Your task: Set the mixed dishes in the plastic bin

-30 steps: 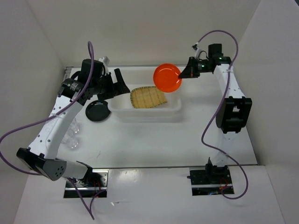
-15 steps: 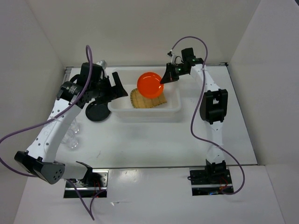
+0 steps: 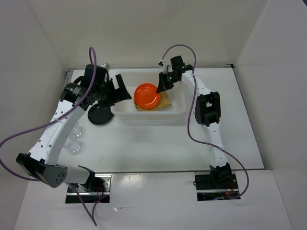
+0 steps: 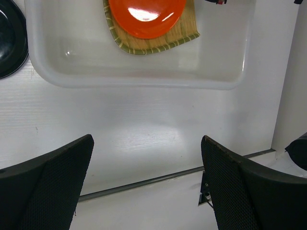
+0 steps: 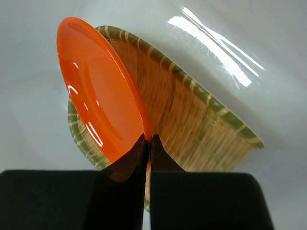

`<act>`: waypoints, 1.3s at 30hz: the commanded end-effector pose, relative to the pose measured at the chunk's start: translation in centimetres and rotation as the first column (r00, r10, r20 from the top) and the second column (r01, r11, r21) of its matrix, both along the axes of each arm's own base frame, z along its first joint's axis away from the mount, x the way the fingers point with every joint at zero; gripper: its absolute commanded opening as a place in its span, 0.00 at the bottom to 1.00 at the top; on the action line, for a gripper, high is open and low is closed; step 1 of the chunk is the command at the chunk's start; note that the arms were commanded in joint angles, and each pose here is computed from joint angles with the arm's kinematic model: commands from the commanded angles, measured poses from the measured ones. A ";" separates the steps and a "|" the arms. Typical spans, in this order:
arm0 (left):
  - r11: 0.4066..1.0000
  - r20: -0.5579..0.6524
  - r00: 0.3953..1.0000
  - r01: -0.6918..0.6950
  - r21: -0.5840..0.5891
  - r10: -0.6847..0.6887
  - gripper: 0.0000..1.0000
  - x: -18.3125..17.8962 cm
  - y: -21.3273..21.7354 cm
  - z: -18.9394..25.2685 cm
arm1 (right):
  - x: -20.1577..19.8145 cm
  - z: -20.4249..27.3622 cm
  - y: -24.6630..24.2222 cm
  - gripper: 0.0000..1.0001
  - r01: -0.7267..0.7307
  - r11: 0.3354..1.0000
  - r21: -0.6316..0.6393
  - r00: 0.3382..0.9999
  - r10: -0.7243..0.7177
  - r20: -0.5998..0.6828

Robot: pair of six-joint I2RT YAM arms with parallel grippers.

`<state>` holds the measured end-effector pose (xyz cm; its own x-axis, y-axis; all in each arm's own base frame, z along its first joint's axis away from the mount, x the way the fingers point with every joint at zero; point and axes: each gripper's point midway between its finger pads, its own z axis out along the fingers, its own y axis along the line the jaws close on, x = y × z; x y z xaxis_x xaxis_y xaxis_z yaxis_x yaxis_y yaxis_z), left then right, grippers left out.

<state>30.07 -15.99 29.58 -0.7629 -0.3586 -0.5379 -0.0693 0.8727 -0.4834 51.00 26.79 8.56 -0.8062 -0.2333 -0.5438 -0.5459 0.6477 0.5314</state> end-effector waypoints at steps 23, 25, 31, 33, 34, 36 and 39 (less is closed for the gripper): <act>0.923 0.082 0.938 -0.347 0.168 0.338 1.00 2.2 8.5 -1.0 | 1.9 14.9 -1.5 0.80 0.105 0.993 -0.058 0.922 -0.076 0.379; 0.898 0.079 0.926 -0.376 0.227 0.368 1.00 2.5 10.1 -1.7 | 1.0 17.7 -1.9 0.81 0.098 0.994 -0.050 0.903 -0.068 0.424; 0.897 0.071 0.908 -0.419 0.141 0.413 1.00 6.1 14.5 -3.9 | -0.6 19.3 -5.6 0.82 0.134 0.988 -0.074 0.900 -0.090 0.426; 0.910 0.040 0.913 -0.409 0.065 0.407 1.00 7.6 15.7 -5.2 | -0.7 19.7 -7.3 0.83 0.163 0.984 -0.075 0.898 -0.116 0.425; 0.913 0.025 0.915 -0.404 0.062 0.403 1.00 8.0 16.1 -5.8 | -1.4 19.7 -7.5 0.83 0.157 0.984 -0.085 0.901 -0.107 0.421; 0.913 -0.029 0.913 -0.405 0.045 0.407 1.00 9.0 17.2 -7.8 | -1.7 19.8 -8.8 0.83 0.174 0.980 -0.093 0.901 -0.120 0.417; 0.925 -0.082 0.922 -0.380 -0.022 0.377 1.00 10.3 18.2 -10.0 | -2.6 19.2 -9.4 0.84 0.163 0.982 -0.099 0.913 -0.112 0.392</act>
